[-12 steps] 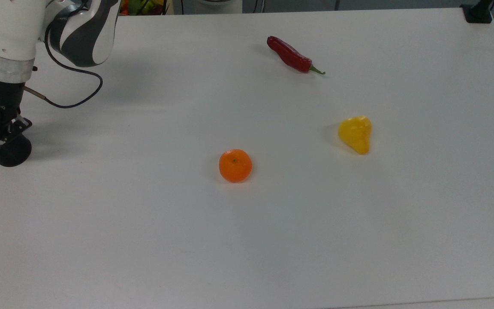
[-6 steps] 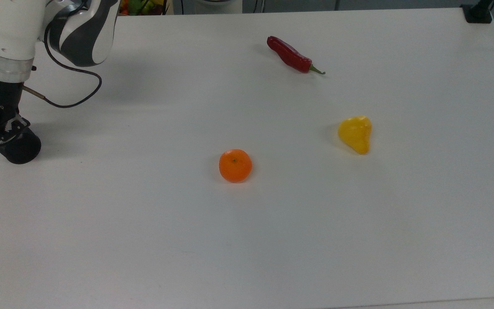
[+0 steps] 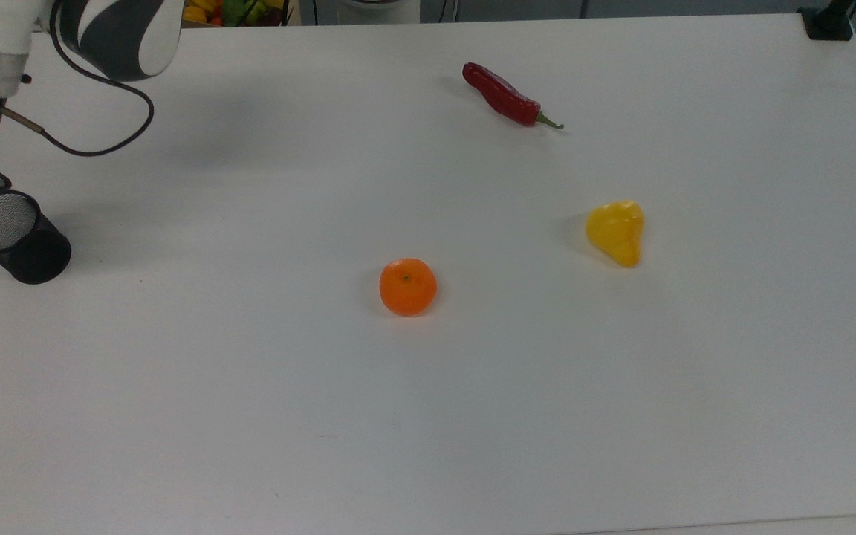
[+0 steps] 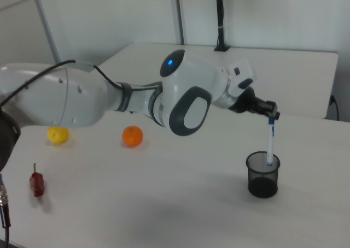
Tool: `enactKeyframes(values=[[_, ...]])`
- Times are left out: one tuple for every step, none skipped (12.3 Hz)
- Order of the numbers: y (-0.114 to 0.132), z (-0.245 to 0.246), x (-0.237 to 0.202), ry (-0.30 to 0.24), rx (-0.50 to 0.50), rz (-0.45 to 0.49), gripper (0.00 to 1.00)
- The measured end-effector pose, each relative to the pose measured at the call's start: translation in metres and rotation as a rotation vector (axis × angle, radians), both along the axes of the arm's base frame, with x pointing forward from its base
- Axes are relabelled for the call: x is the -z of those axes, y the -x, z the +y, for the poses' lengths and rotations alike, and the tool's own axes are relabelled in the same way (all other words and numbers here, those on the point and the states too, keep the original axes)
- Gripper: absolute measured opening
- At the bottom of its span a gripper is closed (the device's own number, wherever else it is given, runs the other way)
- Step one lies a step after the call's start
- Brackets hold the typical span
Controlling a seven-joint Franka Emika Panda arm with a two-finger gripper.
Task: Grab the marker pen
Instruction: 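Lift the marker straight up out of the pen cup, then carry the marker across the table toward the orange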
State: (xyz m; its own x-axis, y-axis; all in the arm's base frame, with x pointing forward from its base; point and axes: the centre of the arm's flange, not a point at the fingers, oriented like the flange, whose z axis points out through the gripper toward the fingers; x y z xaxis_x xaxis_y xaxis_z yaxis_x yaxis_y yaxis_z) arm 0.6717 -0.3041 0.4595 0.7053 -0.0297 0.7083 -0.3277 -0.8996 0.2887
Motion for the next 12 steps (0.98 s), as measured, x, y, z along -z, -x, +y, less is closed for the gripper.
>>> enactKeyframes(values=[[0.005, 0.001, -0.022, 0.003, 0.001, -0.031, 0.18], [0.009, 0.001, -0.039, 0.005, 0.001, -0.055, 0.18], [0.015, 0.004, -0.062, 0.007, 0.000, -0.086, 0.18], [0.023, 0.006, -0.084, 0.008, -0.002, -0.118, 0.18], [0.028, 0.010, -0.097, 0.004, -0.005, -0.133, 0.18], [0.031, 0.016, -0.107, -0.005, -0.009, -0.137, 0.18], [0.034, 0.024, -0.116, -0.023, -0.015, -0.125, 0.18], [0.037, 0.033, -0.126, -0.044, -0.023, -0.105, 0.18], [0.039, 0.044, -0.135, -0.069, -0.031, -0.084, 0.18], [0.043, 0.061, -0.146, -0.111, -0.047, -0.051, 0.18], [0.045, 0.075, -0.150, -0.160, -0.056, -0.011, 0.18], [0.049, 0.096, -0.152, -0.236, -0.074, 0.064, 0.18]])
